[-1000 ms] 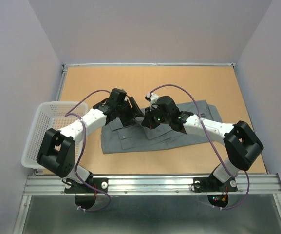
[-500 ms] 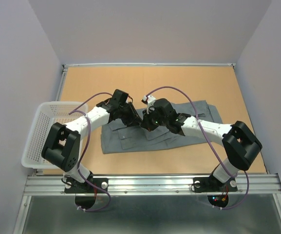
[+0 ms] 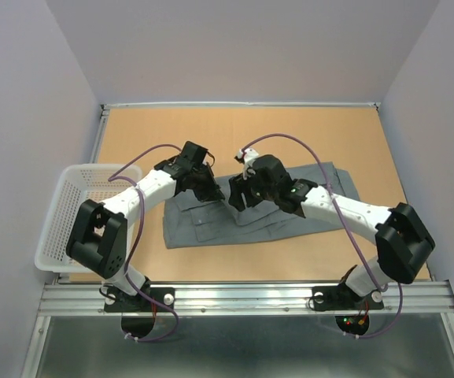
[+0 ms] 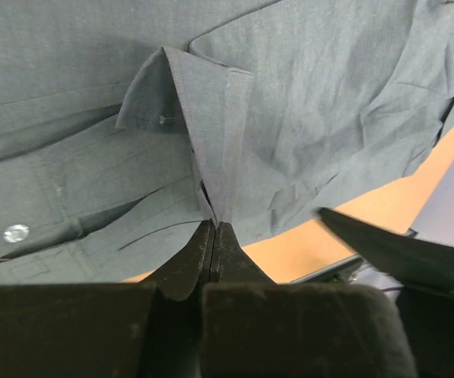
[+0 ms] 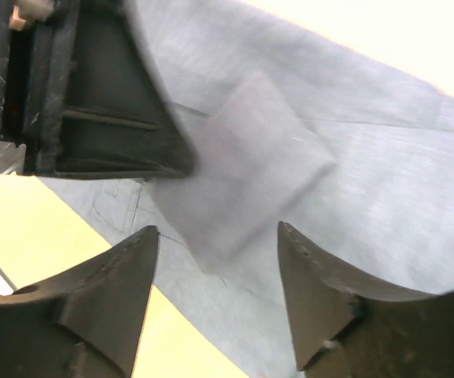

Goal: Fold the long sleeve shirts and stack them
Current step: Fold the shirt

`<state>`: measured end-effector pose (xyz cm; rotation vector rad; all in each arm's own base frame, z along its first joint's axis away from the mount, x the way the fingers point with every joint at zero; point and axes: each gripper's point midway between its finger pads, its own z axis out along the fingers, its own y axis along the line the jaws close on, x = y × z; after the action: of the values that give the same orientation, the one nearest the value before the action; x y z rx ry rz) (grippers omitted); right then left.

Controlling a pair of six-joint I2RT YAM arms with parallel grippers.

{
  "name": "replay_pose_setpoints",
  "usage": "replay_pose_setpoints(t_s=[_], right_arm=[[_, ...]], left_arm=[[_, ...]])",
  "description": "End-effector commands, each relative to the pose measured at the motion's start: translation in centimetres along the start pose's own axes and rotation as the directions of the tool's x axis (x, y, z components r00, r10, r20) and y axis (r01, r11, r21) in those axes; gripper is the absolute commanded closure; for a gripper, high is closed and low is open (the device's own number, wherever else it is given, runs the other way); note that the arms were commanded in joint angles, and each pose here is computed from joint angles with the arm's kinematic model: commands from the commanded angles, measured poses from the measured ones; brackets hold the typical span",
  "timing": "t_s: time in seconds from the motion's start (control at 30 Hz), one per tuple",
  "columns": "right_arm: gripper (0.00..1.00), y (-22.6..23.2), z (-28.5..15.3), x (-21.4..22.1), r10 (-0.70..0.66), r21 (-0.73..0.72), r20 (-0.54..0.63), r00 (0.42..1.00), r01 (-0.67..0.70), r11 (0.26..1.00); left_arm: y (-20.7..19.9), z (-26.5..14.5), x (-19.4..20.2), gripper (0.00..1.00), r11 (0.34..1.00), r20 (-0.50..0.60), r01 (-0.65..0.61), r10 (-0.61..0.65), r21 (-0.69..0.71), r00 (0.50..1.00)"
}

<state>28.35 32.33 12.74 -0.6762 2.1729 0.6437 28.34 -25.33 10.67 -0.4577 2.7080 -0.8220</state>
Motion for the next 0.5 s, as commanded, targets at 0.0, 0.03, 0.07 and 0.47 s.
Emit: replay_pose_setpoints(t_s=[0.0, 0.03, 0.07, 0.47], right_arm=[[0.31, -4.6, -5.2, -7.0, 0.033, 0.193, 0.146, 0.989, -0.061, 0.979], [0.31, -5.7, -5.8, -7.3, 0.051, 0.220, 0.153, 0.987, -0.084, 0.972], [0.31, -7.0, -6.4, -7.7, 0.070, 0.258, 0.164, 0.984, -0.111, 0.960], [0.33, -22.9, -9.2, -5.8, 0.408, 0.497, 0.267, 0.873, -0.487, 0.718]], left_arm=[[-0.9, -3.4, -1.0, 1.00, 0.993, 0.068, -0.116, 0.115, 0.002, 0.991], [-1.0, -3.7, -0.8, 1.00, 0.991, 0.062, -0.134, 0.133, 0.011, 0.989], [-1.0, -3.9, -0.6, 1.00, 0.989, 0.053, -0.150, 0.149, 0.015, 0.987], [-2.8, -6.9, 4.1, 1.00, 0.978, 0.017, -0.116, 0.115, 0.176, 0.993]])
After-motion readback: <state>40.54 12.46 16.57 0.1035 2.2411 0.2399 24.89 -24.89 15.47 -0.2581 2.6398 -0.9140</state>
